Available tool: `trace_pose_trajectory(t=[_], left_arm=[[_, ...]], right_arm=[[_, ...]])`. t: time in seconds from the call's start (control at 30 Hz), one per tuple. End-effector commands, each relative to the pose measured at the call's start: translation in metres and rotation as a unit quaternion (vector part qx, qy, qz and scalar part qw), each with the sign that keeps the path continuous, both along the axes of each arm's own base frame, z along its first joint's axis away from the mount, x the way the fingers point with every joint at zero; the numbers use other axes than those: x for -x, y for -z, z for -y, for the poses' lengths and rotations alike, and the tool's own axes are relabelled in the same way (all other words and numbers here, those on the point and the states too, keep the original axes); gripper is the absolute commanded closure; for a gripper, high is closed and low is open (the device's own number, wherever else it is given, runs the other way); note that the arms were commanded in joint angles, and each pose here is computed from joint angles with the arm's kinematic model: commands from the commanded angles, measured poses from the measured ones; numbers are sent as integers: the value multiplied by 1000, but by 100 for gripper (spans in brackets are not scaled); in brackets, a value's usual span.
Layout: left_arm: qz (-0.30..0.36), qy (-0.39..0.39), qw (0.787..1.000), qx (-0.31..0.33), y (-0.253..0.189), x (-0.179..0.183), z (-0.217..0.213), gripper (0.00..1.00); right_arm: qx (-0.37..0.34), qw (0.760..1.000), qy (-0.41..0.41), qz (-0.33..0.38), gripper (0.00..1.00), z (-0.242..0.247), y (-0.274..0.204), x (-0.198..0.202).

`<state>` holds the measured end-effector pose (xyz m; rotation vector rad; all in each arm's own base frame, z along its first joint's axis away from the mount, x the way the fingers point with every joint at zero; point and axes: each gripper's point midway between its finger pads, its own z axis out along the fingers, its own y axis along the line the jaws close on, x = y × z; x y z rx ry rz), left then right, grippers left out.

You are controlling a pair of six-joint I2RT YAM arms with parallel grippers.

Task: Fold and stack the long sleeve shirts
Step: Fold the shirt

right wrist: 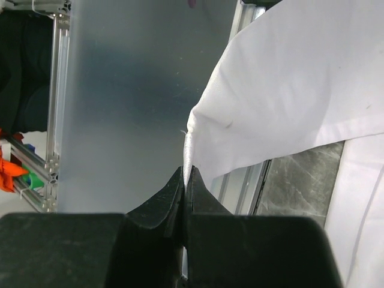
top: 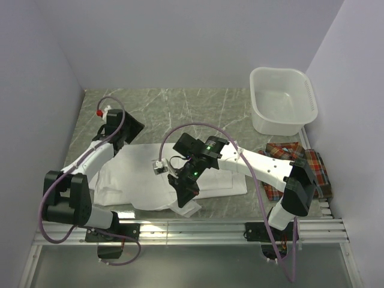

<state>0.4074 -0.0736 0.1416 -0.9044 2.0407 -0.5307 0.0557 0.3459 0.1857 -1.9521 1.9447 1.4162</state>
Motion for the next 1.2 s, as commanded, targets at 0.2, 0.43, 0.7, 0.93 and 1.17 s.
trace_pose_trajectory(t=[0.2, 0.43, 0.7, 0.93, 1.17], left_arm=[[-115, 22, 993, -17, 81, 30, 22, 61], [-155, 10, 987, -33, 116, 15, 21, 70], [-184, 2, 982, -35, 151, -3, 24, 73], [-161, 6, 987, -2, 133, -30, 38, 68], [-83, 24, 996, 34, 59, -35, 45, 44]], right_arm=[[-12, 1000, 2, 6, 100, -6, -4, 0], [-12, 1000, -1, -5, 100, -3, -1, 5], [-5, 1000, -3, -13, 100, 3, 2, 9], [-5, 1000, -1, -20, 100, 1, 3, 10], [-17, 1000, 11, -6, 100, -14, -10, -1]])
